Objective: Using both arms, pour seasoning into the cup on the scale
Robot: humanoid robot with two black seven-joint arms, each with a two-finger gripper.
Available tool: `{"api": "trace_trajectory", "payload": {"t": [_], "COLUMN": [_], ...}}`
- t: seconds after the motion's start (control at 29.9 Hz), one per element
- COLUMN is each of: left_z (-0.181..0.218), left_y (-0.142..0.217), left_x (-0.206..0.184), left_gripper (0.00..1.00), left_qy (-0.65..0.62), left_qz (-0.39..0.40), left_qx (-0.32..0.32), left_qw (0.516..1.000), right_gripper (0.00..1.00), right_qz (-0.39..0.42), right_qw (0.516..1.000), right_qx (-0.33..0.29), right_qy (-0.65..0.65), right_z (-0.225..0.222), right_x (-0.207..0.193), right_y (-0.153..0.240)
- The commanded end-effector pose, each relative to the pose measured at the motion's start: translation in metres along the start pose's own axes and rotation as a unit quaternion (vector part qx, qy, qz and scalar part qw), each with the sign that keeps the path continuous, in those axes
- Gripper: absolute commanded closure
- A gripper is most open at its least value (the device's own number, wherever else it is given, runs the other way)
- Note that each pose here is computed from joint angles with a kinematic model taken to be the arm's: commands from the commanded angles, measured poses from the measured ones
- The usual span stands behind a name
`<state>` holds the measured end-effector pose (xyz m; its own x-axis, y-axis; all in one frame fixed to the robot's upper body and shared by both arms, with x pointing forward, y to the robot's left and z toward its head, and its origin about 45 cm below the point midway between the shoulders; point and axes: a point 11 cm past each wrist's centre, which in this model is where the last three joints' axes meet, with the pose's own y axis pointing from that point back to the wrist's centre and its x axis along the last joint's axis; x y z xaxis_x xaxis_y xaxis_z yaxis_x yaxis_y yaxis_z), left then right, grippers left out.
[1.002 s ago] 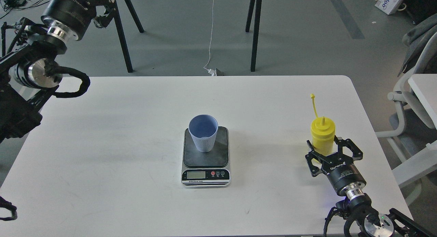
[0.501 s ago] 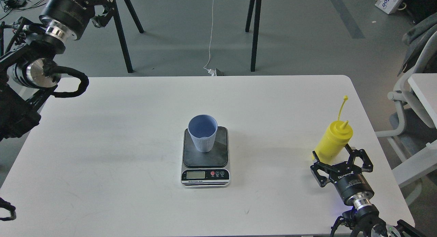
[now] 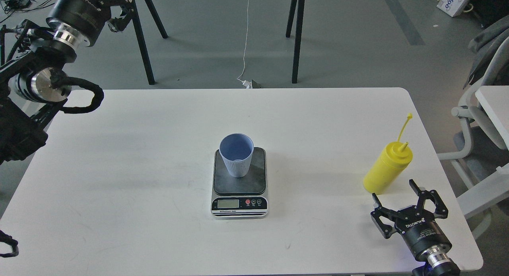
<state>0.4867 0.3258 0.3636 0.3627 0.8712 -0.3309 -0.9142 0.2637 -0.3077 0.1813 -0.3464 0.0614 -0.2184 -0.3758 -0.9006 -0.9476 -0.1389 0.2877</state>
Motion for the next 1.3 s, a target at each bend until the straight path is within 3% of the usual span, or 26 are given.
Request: {"api": "trace_trajectory", "payload": {"t": [0.0, 0.3, 0.57, 0.67, 0.94, 1.04, 1.1, 1.27], "left_z": [0.004, -0.001, -0.019, -0.019, -0.019, -0.023, -0.032, -0.038], "left_y": [0.001, 0.004, 0.003, 0.005, 0.015, 0.018, 0.023, 0.028], "left_x": [0.003, 0.009, 0.017, 0.021, 0.043, 0.053, 0.058, 0.069], "left_gripper": [0.0, 0.0, 0.0, 0.0, 0.0, 0.0, 0.0, 0.0], "left_qy": [-0.004, -0.004, 0.013, 0.049, 0.083, 0.117, 0.146, 0.15], "left_qz": [0.001, 0.007, 0.032, 0.041, 0.075, 0.087, 0.096, 0.117], "left_qx": [0.0, 0.007, 0.013, 0.003, -0.007, 0.002, 0.001, -0.008], "left_qw": [1.0, 1.0, 0.999, 0.998, 0.994, 0.989, 0.985, 0.982], "right_gripper": [0.02, 0.01, 0.0, 0.0, 0.0, 0.0, 0.0, 0.0], "right_qz": [0.017, 0.009, -0.086, -0.108, -0.177, -0.203, -0.206, -0.201], "right_qw": [1.0, 0.987, 0.952, 0.942, 0.936, 0.944, 0.951, 0.957], "right_qx": [0.012, 0.109, 0.225, 0.248, 0.231, 0.186, 0.162, 0.167], "right_qy": [0.02, 0.122, 0.189, 0.198, 0.201, 0.182, 0.165, 0.126], "right_z": [-0.023, -0.142, -0.246, -0.265, -0.251, -0.225, -0.21, -0.192], "right_x": [0.006, -0.017, -0.108, -0.14, -0.218, -0.243, -0.249, -0.249], "right_y": [0.021, 0.024, -0.062, -0.089, -0.149, -0.174, -0.188, -0.209]}}
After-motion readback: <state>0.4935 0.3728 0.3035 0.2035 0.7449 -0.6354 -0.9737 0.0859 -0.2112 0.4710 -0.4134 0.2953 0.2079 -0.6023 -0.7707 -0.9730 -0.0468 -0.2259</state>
